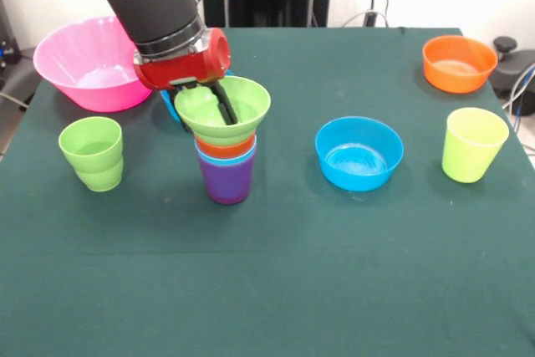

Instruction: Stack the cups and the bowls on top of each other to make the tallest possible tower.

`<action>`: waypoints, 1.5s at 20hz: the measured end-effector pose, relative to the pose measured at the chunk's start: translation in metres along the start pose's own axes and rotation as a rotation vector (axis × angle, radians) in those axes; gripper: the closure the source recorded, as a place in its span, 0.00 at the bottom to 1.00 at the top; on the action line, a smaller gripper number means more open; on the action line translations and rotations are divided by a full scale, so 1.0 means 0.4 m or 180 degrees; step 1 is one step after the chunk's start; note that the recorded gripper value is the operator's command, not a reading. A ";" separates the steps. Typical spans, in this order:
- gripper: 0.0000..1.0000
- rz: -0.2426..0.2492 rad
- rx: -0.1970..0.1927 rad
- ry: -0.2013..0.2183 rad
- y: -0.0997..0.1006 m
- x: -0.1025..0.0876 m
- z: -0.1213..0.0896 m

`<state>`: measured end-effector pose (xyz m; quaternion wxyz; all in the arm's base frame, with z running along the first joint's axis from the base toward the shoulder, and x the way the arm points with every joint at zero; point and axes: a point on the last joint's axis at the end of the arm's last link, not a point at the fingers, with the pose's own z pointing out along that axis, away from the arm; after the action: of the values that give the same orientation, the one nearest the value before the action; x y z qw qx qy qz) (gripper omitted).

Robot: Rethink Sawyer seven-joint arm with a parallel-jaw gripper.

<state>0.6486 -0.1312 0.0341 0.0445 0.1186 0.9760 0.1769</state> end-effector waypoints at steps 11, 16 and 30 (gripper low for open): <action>0.00 -0.0097 0.0056 0.0001 0.006 0.006 0.008; 0.00 -0.0119 0.0068 -0.0002 0.012 0.005 0.007; 0.00 -0.0277 0.0169 -0.0062 0.062 -0.017 -0.014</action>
<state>0.6599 -0.1123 0.0485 0.0586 0.0789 0.9841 0.1478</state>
